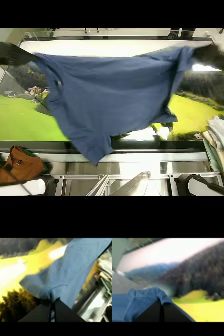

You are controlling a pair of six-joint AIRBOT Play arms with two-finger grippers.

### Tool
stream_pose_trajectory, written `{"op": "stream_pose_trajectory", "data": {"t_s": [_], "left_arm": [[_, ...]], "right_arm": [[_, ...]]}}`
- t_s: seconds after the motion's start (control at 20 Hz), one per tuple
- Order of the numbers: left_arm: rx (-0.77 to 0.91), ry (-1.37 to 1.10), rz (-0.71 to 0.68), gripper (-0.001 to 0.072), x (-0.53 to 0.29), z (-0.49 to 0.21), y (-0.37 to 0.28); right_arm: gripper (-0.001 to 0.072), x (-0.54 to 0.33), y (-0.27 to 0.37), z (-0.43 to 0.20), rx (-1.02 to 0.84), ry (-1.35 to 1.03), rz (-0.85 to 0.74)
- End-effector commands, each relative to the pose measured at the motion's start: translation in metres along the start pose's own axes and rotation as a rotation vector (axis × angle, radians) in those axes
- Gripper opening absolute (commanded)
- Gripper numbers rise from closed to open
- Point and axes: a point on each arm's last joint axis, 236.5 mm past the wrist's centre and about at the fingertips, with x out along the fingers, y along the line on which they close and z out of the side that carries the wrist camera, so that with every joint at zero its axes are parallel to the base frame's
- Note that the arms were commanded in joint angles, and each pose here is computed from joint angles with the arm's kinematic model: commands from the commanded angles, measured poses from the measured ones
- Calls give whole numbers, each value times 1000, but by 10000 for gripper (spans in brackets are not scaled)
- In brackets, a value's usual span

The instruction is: Fold the shirts.

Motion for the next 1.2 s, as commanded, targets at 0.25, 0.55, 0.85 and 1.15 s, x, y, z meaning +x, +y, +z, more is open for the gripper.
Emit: {"op": "stream_pose_trajectory", "data": {"t_s": [0.25, 0.55, 0.85, 1.15], "left_arm": [[-397, 141, -2, 704, 105, -23, 142], [-591, 320, -94, 687, 82, -95, 100], [-846, 377, 57, 687, 92, -231, 90], [-920, 352, 143, 687, 105, -288, 99]], "right_arm": [[378, 63, -126, -41, 194, 34, -49], [379, -9, -132, -47, 206, 201, -116], [368, -17, -121, -64, 218, 280, -75], [368, -17, -118, -66, 220, 290, -65]]}}
